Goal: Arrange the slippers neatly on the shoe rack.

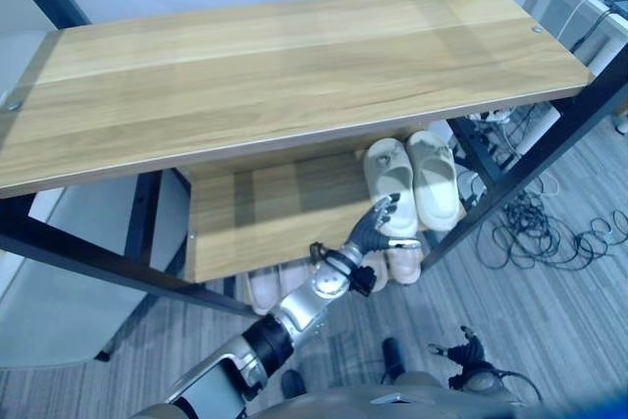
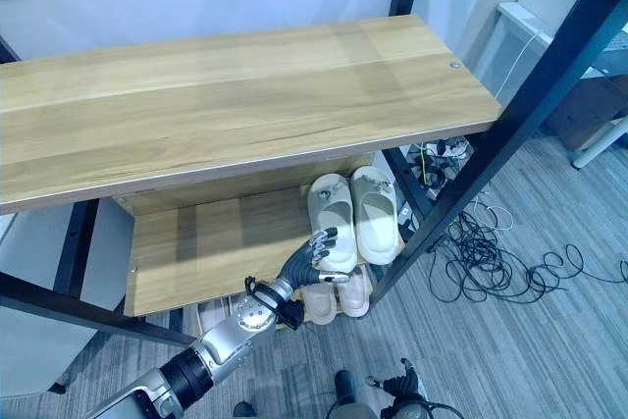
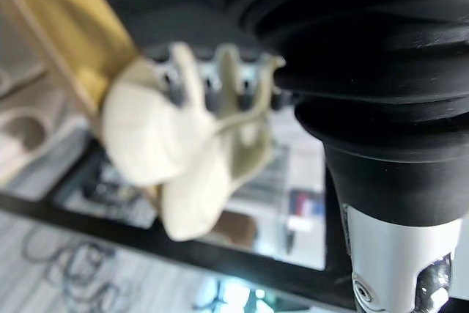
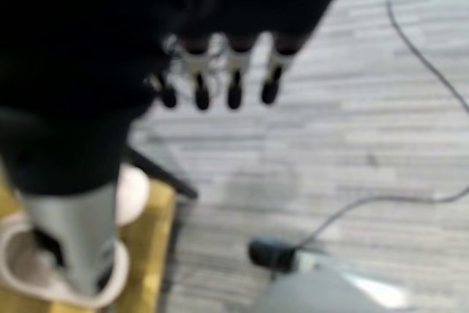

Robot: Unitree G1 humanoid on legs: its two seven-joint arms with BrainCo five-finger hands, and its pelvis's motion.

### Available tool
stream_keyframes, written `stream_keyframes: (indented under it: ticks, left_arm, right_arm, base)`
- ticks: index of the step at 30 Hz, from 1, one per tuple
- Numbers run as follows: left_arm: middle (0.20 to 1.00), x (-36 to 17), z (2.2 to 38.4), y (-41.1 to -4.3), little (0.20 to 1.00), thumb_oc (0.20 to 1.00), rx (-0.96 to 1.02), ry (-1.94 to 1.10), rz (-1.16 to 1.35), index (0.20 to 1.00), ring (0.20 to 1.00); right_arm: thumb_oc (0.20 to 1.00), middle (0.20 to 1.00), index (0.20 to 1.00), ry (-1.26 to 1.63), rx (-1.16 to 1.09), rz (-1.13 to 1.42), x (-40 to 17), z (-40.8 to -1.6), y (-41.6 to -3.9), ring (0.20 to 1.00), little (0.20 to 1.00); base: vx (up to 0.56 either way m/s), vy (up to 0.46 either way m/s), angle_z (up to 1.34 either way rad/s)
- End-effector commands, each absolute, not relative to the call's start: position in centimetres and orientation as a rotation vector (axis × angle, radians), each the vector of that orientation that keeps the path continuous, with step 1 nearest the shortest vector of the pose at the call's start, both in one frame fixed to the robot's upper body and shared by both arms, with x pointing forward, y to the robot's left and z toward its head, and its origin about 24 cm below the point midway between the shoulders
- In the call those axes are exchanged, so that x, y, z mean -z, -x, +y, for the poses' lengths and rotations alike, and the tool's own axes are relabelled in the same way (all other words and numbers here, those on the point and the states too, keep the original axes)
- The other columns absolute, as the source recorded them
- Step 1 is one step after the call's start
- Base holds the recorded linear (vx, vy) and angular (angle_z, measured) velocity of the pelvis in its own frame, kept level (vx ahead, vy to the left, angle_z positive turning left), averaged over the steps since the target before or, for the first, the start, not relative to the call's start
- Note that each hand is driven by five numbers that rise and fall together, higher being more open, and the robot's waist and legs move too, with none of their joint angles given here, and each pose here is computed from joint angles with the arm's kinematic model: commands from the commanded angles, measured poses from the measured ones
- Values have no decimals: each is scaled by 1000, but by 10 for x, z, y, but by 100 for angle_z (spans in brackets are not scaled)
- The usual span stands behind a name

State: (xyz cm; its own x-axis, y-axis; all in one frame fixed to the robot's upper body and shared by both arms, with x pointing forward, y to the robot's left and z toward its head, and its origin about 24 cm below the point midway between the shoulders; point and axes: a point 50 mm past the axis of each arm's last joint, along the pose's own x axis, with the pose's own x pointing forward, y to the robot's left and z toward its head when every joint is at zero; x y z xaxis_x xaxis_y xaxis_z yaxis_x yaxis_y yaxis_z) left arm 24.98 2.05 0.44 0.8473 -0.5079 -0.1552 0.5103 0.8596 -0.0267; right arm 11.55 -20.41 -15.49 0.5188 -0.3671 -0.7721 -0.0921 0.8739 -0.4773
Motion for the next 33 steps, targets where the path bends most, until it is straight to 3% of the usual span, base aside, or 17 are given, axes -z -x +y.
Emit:
stream_keyframes:
  ticks: [1, 10, 18, 33]
  left_arm:
    - [1000, -34, 0, -278, 1000, 1000, 505, 48, 63, 1000, 1000]
    - [1000, -54, 23, -287, 1000, 1000, 442, 100, -28, 1000, 1000]
    - [1000, -83, 70, -278, 1000, 1000, 428, 163, -175, 1000, 1000]
    - [1000, -26, 106, -215, 1000, 1000, 611, 284, 113, 1000, 1000]
  right_arm:
    - [1000, 1000, 1000, 521, 169, 1042, 156, -203, -117, 1000, 1000]
    - [1000, 1000, 1000, 504, 167, 1072, 159, -201, -111, 1000, 1000]
    - [1000, 1000, 1000, 469, 163, 1119, 163, -202, -101, 1000, 1000]
    - [1000, 1000, 1000, 425, 146, 1136, 164, -200, -99, 1000, 1000]
  base:
    - [0, 0, 0]
    - [0, 0, 0]
    - [-18, 14, 4]
    - [-54, 41, 8]
